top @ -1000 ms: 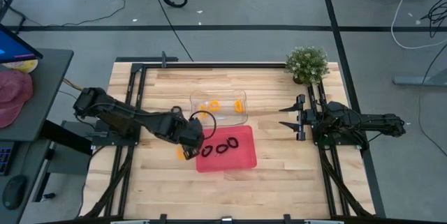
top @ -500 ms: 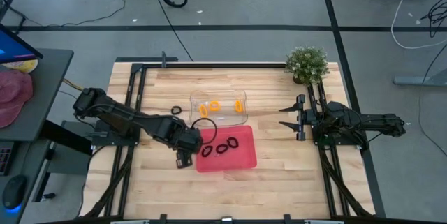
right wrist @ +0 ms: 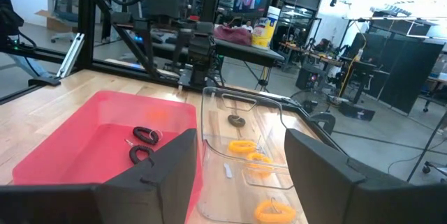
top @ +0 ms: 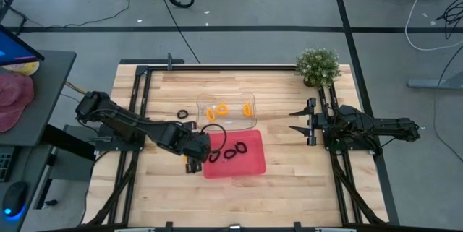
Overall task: Sort spring keychains
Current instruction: Put the black spring keychain into the red bin
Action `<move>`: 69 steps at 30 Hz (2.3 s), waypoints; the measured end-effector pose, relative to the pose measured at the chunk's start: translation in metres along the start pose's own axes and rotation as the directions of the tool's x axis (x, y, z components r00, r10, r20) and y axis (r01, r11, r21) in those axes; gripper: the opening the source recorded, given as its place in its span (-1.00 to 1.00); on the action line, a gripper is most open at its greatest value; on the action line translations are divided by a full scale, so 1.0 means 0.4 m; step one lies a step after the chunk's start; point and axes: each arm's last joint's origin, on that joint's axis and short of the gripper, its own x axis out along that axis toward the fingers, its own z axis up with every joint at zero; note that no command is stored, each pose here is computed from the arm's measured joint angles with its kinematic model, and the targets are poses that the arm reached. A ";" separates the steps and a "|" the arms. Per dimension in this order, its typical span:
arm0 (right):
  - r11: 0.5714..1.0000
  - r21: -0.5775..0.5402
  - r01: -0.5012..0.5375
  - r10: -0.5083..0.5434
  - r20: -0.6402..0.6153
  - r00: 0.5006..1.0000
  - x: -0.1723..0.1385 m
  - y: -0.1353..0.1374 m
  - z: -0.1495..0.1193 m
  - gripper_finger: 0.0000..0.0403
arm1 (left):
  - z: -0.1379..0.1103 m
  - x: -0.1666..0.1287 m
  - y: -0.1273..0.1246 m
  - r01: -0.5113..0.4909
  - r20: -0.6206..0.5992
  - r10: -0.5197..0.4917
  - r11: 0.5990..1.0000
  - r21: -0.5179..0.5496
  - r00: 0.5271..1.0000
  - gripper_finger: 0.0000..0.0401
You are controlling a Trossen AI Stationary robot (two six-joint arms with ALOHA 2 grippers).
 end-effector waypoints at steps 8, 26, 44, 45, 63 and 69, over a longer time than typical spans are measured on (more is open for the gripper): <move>1.000 0.000 0.000 0.000 0.000 1.000 0.000 0.000 0.000 0.10 | 0.003 0.006 0.019 0.048 -0.059 -0.056 0.990 -0.134 0.997 -0.06; 1.000 0.000 0.000 0.000 0.000 1.000 0.000 0.000 0.000 0.10 | -0.012 0.011 0.049 0.071 -0.229 -0.177 0.910 -0.408 0.957 -0.06; 1.000 0.000 0.000 0.000 0.000 1.000 0.000 0.000 0.000 0.10 | -0.019 0.010 0.055 -0.019 -0.237 -0.098 0.893 -0.449 0.966 -0.06; 1.000 0.000 0.000 0.000 0.000 1.000 0.000 0.000 0.000 0.10 | -0.019 0.010 0.055 -0.018 -0.239 -0.102 0.891 -0.454 0.966 -0.06; 1.000 0.000 0.000 0.000 0.000 1.000 0.000 0.000 0.000 0.10 | -0.023 0.007 0.046 0.049 -0.287 -0.226 0.855 -0.516 0.931 -0.06; 1.000 0.000 0.000 0.000 0.000 1.000 0.000 0.000 0.000 0.10 | -0.022 0.008 0.047 0.057 -0.278 -0.205 0.886 -0.460 0.939 -0.06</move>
